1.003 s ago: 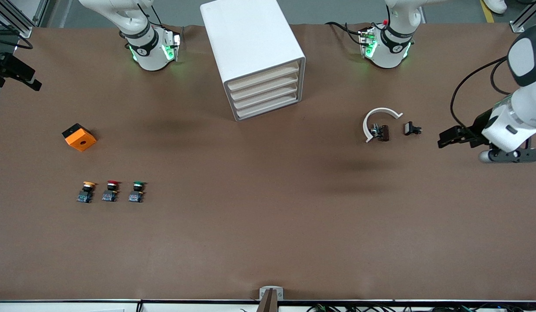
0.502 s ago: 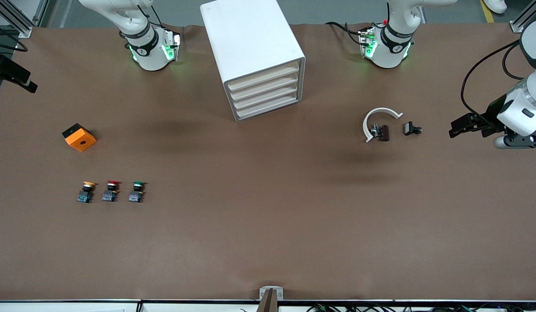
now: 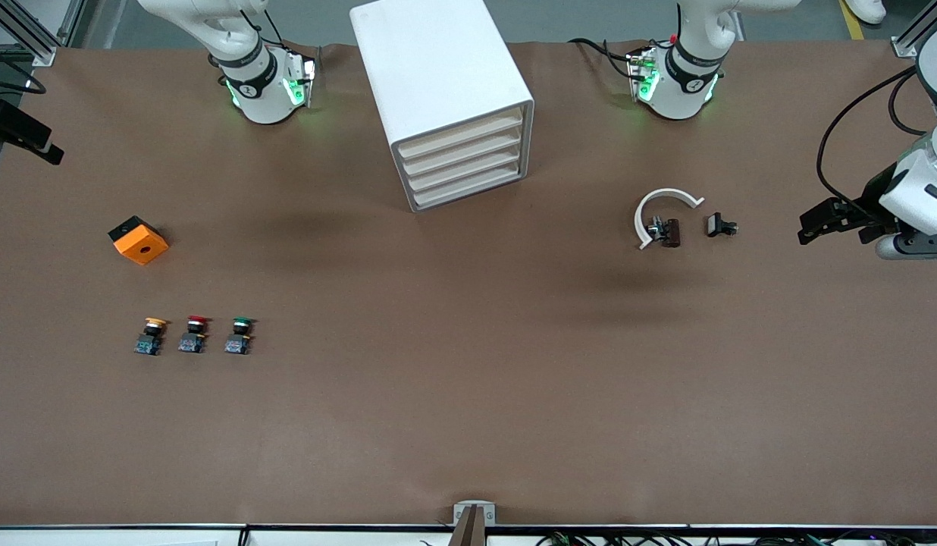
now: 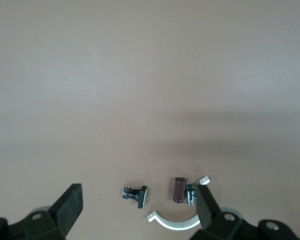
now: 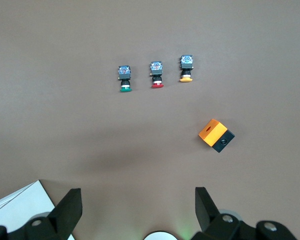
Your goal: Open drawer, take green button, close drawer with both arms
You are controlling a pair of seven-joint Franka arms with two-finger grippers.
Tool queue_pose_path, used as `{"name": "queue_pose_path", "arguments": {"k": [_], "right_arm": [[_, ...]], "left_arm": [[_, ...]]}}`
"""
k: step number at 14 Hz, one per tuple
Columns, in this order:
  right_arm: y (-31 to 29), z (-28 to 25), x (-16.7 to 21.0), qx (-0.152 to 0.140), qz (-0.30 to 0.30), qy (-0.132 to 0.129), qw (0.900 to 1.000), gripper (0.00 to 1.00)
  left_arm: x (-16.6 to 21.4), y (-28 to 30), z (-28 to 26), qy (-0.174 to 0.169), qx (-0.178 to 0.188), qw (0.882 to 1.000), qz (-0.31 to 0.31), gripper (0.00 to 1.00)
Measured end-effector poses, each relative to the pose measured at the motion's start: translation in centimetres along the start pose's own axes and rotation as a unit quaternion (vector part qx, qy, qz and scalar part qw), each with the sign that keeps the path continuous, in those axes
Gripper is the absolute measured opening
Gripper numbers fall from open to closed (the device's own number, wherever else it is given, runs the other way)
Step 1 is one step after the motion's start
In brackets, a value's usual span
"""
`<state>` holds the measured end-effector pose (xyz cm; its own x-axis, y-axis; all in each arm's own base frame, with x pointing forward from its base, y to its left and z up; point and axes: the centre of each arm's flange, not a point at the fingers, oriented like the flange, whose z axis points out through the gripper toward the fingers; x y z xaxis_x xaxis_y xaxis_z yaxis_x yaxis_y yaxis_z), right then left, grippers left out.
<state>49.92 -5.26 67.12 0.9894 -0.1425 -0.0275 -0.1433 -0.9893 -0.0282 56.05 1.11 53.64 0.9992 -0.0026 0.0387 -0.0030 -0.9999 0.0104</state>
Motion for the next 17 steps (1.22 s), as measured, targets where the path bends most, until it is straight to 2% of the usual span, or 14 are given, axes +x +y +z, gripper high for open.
{"name": "queue_pose_path", "arguments": {"k": [12,17], "right_arm": [[0.1,0.0,0.0,0.000,0.001,0.000,1.000,1.00],[0.1,0.0,0.1,0.000,0.001,0.003,1.000,1.00]], "left_arm": [[0.9,3.9,-3.1,0.033,0.000,0.999,0.031,1.00],[0.4,3.8,-5.4,0.017,0.000,0.999,0.030,1.00]]}}
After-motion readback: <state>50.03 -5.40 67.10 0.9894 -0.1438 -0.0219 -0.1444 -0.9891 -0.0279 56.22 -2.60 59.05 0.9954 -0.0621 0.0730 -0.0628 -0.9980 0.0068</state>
